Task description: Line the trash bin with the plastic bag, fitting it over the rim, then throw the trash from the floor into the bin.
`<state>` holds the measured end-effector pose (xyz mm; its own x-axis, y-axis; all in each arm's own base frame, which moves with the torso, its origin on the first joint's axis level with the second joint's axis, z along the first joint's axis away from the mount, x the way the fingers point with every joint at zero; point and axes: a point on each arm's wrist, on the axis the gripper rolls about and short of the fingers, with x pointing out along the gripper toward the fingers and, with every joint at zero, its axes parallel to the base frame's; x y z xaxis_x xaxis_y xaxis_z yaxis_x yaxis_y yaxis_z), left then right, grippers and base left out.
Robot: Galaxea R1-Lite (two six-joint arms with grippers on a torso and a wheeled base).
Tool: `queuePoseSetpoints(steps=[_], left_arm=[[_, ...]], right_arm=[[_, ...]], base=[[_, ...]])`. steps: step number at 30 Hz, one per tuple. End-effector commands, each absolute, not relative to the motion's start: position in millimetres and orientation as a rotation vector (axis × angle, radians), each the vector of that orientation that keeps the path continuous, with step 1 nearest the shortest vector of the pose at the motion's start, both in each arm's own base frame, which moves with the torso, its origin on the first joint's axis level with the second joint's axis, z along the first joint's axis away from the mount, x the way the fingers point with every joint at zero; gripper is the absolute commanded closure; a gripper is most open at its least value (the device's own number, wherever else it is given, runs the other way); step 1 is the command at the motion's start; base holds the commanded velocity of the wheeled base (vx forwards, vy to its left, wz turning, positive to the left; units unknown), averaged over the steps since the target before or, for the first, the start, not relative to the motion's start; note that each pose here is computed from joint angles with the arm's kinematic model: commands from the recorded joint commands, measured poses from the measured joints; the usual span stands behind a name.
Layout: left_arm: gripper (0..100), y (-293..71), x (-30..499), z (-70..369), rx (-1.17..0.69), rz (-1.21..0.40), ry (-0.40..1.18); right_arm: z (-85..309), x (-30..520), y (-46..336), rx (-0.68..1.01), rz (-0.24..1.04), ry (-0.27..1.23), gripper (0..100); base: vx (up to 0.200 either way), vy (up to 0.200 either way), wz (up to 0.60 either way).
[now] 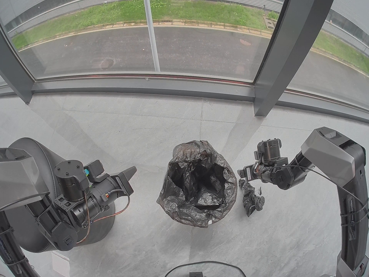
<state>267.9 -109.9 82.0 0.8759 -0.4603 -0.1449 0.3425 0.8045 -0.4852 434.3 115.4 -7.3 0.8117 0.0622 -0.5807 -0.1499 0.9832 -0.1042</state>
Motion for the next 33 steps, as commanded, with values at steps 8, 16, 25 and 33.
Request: queuePoseSetpoints(steps=[8,16,25,33], left_arm=[[100,-97,267,96,-0.483,-0.421,0.209],[100,-96,265,100,-0.481,-0.424,0.198],[100,-95,267,97,-0.481,-0.416,0.206],[100,-96,269,93,-0.48,-0.413,0.216]], right_arm=[[3,466,96,-0.175,0.031,0.693,0],[-22,482,95,-0.188,0.025,0.775,0],[-44,490,113,-0.211,0.061,0.831,0],[-52,491,124,-0.222,0.08,0.842,0]], base=[[0.0,0.0,0.0],[0.0,0.0,0.0],[0.0,0.0,0.0],[0.0,0.0,0.0]])
